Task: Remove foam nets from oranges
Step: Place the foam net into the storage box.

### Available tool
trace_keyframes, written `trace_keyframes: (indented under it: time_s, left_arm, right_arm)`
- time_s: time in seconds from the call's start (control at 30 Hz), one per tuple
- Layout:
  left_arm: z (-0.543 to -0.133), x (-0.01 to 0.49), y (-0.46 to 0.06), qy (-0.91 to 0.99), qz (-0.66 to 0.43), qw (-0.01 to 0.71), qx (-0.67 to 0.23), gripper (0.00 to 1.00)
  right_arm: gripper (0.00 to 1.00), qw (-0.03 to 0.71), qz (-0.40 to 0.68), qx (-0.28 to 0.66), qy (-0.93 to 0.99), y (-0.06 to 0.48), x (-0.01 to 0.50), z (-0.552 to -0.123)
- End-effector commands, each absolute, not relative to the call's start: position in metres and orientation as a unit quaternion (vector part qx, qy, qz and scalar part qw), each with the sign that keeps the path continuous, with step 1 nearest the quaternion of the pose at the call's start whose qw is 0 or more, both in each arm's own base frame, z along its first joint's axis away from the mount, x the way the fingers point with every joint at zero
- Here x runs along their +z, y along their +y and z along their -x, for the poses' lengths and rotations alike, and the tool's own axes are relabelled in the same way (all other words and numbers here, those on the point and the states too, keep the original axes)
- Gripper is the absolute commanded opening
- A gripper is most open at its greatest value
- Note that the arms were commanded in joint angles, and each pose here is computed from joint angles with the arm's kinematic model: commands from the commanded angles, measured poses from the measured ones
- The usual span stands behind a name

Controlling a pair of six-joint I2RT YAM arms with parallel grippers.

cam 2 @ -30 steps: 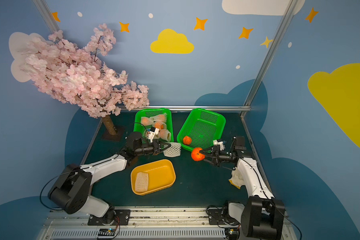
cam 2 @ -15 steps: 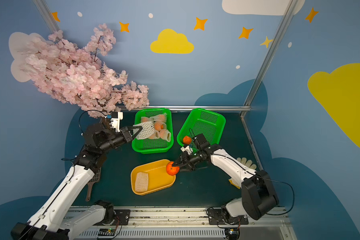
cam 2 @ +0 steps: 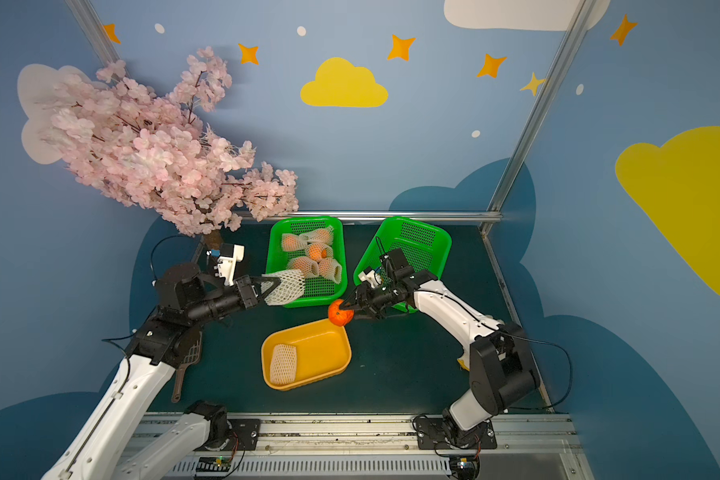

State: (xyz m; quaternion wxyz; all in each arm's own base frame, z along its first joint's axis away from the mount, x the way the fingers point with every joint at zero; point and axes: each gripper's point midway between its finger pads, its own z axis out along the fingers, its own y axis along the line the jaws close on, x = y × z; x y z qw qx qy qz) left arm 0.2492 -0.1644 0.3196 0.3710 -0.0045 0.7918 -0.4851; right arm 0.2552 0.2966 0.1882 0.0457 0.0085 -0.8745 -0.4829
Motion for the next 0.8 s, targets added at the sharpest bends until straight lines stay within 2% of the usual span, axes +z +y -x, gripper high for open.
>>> trace_keyframes:
  time_s: [0.0, 0.17, 0.33, 0.5, 0.67, 0.77]
  left_arm:
    - [-0.221, 0.277, -0.170, 0.816, 0.034, 0.287, -0.501, 0.04]
    - [-0.202, 0.236, -0.181, 0.826, 0.057, 0.242, -0.506, 0.05]
    - [-0.201, 0.202, -0.197, 0.858, 0.039, 0.219, -0.463, 0.05]
    - [-0.218, 0.172, -0.199, 0.887, 0.038, 0.221, -0.403, 0.05]
    - [-0.218, 0.146, -0.212, 0.898, 0.027, 0.187, -0.397, 0.06]
    - [-0.214, 0.133, -0.218, 0.905, 0.020, 0.173, -0.389, 0.13]
  right_arm:
    - [0.11, 0.035, -0.008, -0.480, -0.876, 0.285, 0.197, -0.270]
    - [0.11, 0.011, 0.002, -0.480, -0.877, 0.268, 0.209, -0.299]
    - [0.11, -0.021, 0.045, -0.457, -0.888, 0.231, 0.208, -0.334]
    - [0.11, -0.038, 0.070, -0.375, -0.924, 0.188, 0.188, -0.362]
    - [0.15, -0.023, 0.059, -0.285, -0.956, 0.163, 0.160, -0.377]
    - [0.18, -0.016, 0.055, -0.251, -0.966, 0.154, 0.145, -0.386]
